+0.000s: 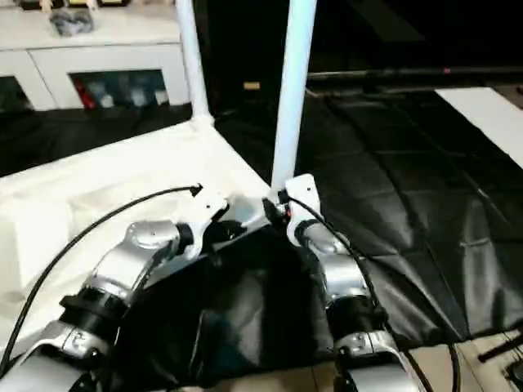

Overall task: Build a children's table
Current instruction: Rotate leg to tighten

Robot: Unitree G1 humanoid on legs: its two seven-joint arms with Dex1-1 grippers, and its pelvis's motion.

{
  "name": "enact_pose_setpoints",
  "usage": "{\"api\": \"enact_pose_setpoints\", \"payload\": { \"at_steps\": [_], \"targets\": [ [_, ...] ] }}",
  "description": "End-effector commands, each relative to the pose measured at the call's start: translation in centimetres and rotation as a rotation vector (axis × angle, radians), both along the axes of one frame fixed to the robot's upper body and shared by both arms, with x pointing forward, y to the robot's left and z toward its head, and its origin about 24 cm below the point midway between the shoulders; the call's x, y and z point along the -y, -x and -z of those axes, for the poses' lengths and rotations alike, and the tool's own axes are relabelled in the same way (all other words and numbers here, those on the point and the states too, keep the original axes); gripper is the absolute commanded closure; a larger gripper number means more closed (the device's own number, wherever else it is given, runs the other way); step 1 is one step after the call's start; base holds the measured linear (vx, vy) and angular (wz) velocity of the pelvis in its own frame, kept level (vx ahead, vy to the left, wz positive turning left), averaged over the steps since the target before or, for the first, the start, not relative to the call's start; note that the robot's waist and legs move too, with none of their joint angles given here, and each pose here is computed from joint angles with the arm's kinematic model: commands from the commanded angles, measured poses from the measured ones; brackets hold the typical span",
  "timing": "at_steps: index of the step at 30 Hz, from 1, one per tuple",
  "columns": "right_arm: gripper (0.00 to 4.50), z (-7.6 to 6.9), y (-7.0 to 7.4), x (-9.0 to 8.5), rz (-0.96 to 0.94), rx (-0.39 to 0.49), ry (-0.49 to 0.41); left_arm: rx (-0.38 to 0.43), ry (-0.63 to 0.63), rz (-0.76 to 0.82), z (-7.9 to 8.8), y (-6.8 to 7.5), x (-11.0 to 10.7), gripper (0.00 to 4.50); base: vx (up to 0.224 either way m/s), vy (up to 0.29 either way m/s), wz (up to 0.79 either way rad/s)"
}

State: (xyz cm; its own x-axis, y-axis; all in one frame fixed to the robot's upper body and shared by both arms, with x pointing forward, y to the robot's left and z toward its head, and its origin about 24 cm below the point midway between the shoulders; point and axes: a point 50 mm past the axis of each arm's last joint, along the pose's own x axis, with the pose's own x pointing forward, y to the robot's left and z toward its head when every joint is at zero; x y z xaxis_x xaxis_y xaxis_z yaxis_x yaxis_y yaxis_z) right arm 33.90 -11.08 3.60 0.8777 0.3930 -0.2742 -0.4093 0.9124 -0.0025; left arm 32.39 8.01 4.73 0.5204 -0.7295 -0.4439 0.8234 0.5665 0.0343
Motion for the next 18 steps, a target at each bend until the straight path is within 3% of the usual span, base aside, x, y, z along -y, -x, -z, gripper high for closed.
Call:
{"api": "enact_pose_setpoints", "payload": {
  "at_steps": [1,4,6,8,14,18],
  "targets": [
    [0.75,0.0,1.0,-4.3,-0.222,-0.024,-0.07,0.042,0.076,0.114,-1.6,0.3,3.0,4.5,0.0,0.0,0.0],
    [0.57,-0.2,1.1,-3.6,-0.268,-0.005,-0.037,0.04,0.08,0.134,-1.6,0.4,2.1,4.5,0.0,0.0,0.0],
    [0.36,-0.4,1.1,-2.2,-0.327,0.005,-0.003,0.033,0.082,0.173,-1.5,0.7,1.0,4.5,0.0,0.0,0.0],
    [0.36,-0.7,1.1,-0.5,-0.383,0.007,0.034,0.021,0.073,0.208,-1.4,0.9,-0.2,4.5,0.0,0.0,0.0],
    [0.36,-1.5,1.2,1.4,-0.456,0.028,0.067,0.006,0.052,0.255,-1.3,1.3,-1.4,4.5,0.0,0.0,0.0],
    [0.36,-2.5,1.9,3.0,-0.611,0.02,0.1,-0.018,0.018,0.303,-1.2,1.6,-3.0,4.5,0.0,0.0,0.0]
  ]
}}
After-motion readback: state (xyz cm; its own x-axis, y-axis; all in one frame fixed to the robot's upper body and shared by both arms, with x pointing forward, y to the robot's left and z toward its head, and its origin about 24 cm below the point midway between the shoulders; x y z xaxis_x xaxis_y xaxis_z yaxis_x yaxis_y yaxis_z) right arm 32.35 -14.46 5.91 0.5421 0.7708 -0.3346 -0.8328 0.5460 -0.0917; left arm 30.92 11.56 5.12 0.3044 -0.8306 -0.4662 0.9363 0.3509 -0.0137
